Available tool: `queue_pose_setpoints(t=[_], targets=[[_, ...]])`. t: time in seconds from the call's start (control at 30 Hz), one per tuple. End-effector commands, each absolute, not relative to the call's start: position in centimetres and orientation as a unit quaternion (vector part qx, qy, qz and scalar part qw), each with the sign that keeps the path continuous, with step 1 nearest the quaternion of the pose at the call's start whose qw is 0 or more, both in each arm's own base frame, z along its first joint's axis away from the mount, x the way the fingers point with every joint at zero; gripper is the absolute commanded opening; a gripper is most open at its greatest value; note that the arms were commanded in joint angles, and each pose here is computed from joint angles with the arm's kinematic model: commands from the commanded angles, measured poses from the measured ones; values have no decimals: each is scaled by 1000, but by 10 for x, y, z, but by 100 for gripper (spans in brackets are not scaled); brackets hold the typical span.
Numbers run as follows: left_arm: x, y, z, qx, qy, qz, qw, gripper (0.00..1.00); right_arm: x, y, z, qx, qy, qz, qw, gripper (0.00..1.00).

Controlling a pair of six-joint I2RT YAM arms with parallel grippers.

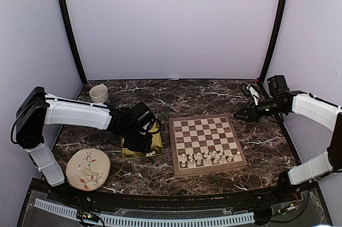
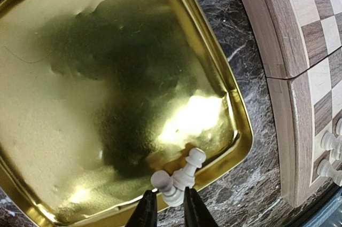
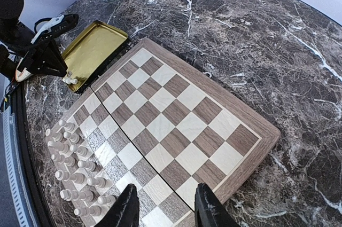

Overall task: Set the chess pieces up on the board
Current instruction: Pick up the pawn from the storage box.

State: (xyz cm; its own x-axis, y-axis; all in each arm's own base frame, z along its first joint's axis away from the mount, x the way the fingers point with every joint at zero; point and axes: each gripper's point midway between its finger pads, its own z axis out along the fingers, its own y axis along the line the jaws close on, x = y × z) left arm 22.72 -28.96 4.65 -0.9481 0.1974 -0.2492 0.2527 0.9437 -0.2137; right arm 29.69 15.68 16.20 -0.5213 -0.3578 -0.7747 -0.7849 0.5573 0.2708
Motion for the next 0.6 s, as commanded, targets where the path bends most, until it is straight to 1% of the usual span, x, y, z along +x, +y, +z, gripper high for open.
queue_pose_setpoints(t=[0.0,0.2,0.33,0.43,0.57], targets=[[232,-298,49,115,978,-135,109,19,297,156,164,-357,810,313,344,36],[230,-293,38,123,982,-109,93,16,296,156,161,-360,811,315,338,36],[226,-284,36,131,984,-89,82,16,296,157,161,-361,810,317,336,36],[223,-280,37,137,984,-82,75,19,296,157,161,-362,809,318,336,36],[217,-280,36,147,984,-83,61,20,296,157,161,-363,809,319,334,36]])
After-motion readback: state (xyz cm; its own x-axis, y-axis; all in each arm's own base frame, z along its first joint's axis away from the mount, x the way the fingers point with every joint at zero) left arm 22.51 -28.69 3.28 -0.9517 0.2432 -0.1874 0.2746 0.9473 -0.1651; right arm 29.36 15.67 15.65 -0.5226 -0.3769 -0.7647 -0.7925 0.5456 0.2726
